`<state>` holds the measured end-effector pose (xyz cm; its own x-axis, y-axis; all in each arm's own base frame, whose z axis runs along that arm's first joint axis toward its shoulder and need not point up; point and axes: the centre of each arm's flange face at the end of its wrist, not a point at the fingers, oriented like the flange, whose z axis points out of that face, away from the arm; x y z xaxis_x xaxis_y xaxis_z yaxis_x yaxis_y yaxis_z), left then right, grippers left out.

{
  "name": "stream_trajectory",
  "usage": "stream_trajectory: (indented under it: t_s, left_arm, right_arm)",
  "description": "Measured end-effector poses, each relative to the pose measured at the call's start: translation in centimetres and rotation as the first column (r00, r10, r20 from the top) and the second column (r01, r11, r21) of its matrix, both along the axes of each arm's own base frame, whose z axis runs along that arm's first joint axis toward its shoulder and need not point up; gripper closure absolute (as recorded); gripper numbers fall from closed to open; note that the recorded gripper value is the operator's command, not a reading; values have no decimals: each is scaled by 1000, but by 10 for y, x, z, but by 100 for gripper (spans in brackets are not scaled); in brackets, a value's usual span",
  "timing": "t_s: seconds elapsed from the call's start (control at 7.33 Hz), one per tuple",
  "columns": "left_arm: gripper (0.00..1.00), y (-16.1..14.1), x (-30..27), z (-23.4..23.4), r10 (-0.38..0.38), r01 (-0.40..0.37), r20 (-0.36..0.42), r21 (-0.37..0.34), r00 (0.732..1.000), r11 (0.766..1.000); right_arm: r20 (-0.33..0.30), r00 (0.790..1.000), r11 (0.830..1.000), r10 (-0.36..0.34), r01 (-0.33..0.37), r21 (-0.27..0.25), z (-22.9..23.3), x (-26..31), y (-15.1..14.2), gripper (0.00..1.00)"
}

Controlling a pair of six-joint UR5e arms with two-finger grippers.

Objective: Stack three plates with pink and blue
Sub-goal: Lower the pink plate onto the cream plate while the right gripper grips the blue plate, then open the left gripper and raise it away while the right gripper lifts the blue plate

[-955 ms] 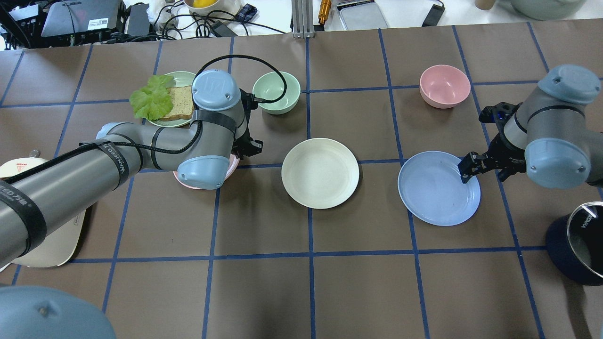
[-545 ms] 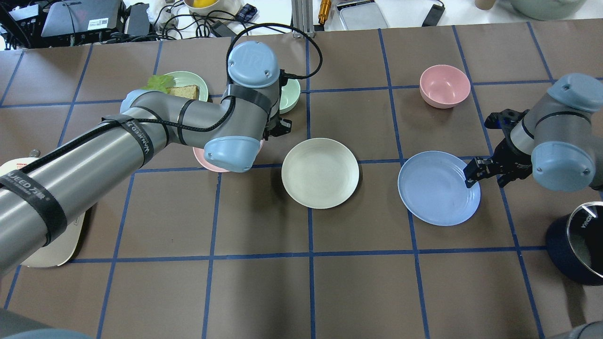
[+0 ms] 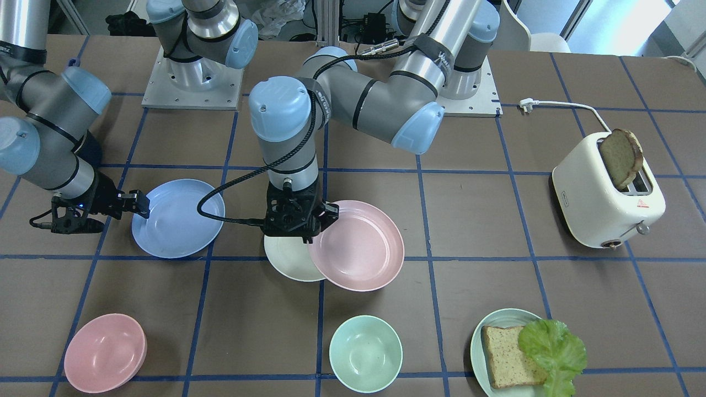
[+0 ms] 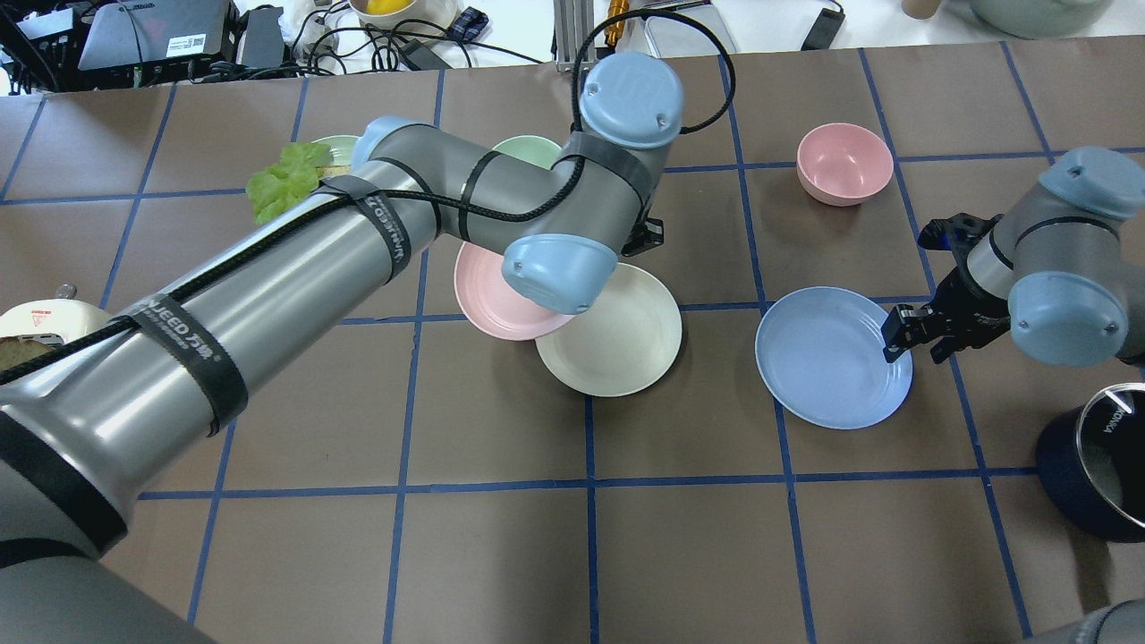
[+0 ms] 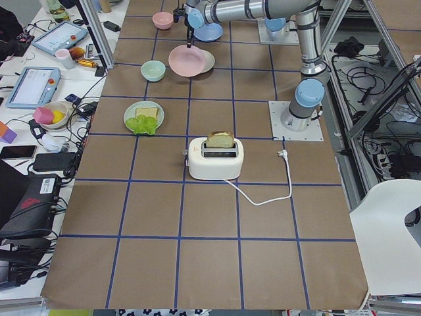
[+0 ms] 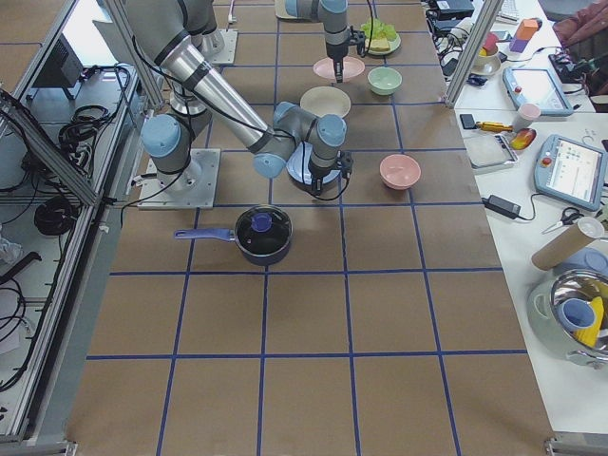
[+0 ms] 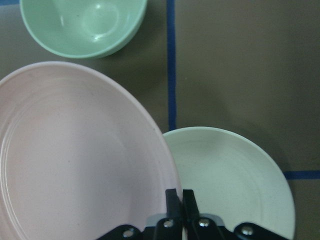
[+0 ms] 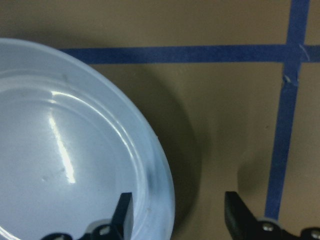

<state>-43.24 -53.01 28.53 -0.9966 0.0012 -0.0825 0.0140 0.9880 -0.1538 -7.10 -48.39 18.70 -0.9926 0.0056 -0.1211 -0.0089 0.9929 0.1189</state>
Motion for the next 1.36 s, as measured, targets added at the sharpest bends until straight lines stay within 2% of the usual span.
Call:
stream_trajectory:
  t_s: [0.14, 0.41, 0.55, 0.68, 0.82, 1.09, 1.36]
  left_arm:
    - [100, 4, -17, -10, 42, -42, -11, 2, 999, 999]
    - [100, 19, -47, -24, 58, -58, -15, 10, 998, 998]
    - [100, 25, -56, -28, 49, -49, -13, 14, 999, 999]
    - [81, 29, -61, -33, 43, -42, -10, 21, 999, 999]
    - [1, 30, -64, -38, 40, -39, -8, 25, 999, 999]
    - [0, 29, -65, -41, 33, -33, -10, 29, 999, 999]
    - [0, 21, -52, -18, 41, -40, -37, 39, 998, 998]
  right_arm:
    - [3, 1000, 1000, -2, 2, 2, 0, 1, 0, 80]
    - [26, 1000, 1000, -9, 9, -3, -1, 3, 0, 100]
    - [31, 999, 1000, -12, 12, -5, -1, 4, -1, 100]
    - [33, 999, 1000, -13, 14, -8, 0, 4, -1, 100]
    - [32, 999, 1000, -14, 15, -11, 1, 4, -2, 100]
    - [17, 999, 999, -31, 31, -33, 13, 0, -8, 100]
    - [3, 999, 997, -36, 37, -64, 40, -7, -26, 100]
